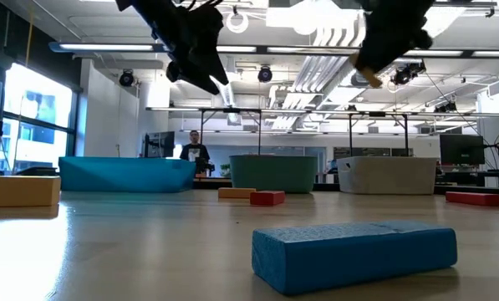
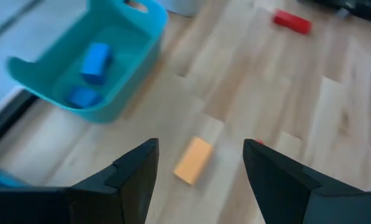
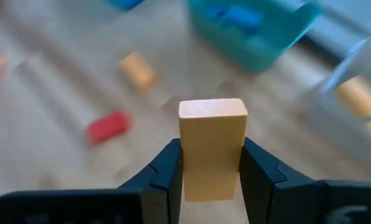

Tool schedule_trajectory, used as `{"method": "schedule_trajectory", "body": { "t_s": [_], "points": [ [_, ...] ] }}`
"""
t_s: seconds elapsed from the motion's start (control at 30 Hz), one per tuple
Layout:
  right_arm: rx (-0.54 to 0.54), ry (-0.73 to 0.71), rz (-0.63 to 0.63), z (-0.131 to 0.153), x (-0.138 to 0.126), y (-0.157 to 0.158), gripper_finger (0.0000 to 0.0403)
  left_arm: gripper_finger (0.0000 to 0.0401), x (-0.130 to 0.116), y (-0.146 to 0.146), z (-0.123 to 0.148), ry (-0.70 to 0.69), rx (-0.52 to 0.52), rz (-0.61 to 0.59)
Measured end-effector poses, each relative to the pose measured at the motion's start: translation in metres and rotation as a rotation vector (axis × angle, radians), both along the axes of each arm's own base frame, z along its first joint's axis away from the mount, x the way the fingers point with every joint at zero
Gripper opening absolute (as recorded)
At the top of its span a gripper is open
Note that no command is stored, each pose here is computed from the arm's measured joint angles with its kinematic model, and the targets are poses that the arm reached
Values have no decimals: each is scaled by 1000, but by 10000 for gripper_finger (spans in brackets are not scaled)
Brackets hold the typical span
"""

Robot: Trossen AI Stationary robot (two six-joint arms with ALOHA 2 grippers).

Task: Sort & place blocks by color
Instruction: Put the yellow block into the gray bin

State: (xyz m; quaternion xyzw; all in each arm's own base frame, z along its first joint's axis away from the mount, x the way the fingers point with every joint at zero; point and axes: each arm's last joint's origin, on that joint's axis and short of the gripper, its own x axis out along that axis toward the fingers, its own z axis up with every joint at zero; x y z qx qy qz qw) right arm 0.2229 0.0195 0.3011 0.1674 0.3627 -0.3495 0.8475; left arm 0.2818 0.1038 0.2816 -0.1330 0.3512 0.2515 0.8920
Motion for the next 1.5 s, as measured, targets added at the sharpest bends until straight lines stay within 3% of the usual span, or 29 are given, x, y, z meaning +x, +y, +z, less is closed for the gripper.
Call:
{"method": "schedule_trajectory", "body": {
  "t_s": [0.33, 0.6, 0.73, 1.03, 1.37, 1.5],
  "points": [
    [-233, 13, -254, 12, 1, -95, 94, 225, -6, 35, 9, -62, 141, 44],
    [-248, 44, -517, 9, -25, -154, 94, 225, -18, 61, 14, -62, 230, 78],
    [-181, 50, -629, -6, -41, -173, 94, 225, -23, 71, 15, -51, 266, 90],
    [-41, 19, -769, -51, -67, -194, 94, 225, -34, 88, 16, -30, 307, 123],
    [42, 31, -842, -92, -83, -191, 94, 225, -37, 95, 20, -69, 331, 144],
    [58, 33, -866, -100, -87, -191, 118, 225, -35, 94, 22, -96, 324, 118]
  ]
}}
